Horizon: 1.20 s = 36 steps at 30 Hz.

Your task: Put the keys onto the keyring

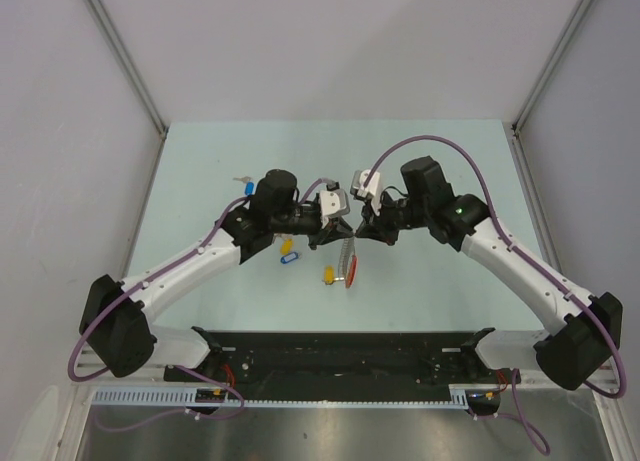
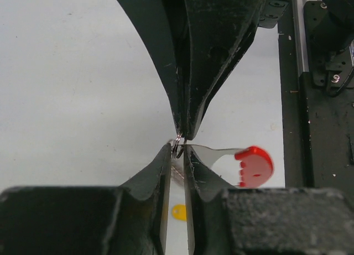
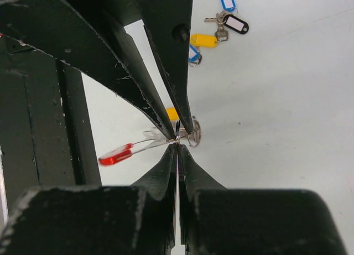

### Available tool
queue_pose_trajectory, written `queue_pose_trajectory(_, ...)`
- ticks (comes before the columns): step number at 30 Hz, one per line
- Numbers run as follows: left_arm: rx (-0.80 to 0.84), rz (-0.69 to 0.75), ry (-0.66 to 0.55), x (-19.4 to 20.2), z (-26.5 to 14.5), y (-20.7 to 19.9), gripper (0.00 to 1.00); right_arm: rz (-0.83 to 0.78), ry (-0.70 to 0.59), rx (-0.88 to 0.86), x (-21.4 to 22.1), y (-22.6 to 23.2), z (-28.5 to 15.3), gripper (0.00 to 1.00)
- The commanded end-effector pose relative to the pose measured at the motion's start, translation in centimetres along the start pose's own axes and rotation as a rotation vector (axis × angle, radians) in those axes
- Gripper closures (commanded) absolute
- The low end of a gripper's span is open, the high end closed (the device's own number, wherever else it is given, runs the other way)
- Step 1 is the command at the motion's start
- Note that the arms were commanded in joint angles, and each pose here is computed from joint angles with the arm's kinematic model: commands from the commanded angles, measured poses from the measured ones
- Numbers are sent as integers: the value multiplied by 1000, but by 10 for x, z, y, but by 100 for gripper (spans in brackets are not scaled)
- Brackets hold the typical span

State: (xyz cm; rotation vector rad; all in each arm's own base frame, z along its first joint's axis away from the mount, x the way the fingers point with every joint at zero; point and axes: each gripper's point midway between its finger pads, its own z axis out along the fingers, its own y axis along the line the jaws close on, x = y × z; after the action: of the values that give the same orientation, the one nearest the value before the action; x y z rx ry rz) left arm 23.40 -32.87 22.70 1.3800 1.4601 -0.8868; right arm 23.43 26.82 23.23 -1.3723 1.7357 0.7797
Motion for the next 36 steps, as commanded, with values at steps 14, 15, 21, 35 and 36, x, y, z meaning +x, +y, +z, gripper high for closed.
queue_pose_trajectory(14,68,19,-44,-23,3,-10,100,-40,-29,-7,-18,1,-1,96)
queue_pose_trajectory(15,46,17,-55,-26,2,-6,100,-38,-30,10,-19,0,-3,92)
queue_pose_trajectory(21,-86,-25,-144,-32,-3,7,100,24,-194,196,-43,-23,-26,73)
queue_pose_trajectory(35,-190,-133,-372,-21,7,17,100,130,-508,375,-30,-40,-30,66)
queue_pose_trajectory(36,-193,-141,-372,-14,8,16,100,135,-513,382,-26,-41,-28,66)
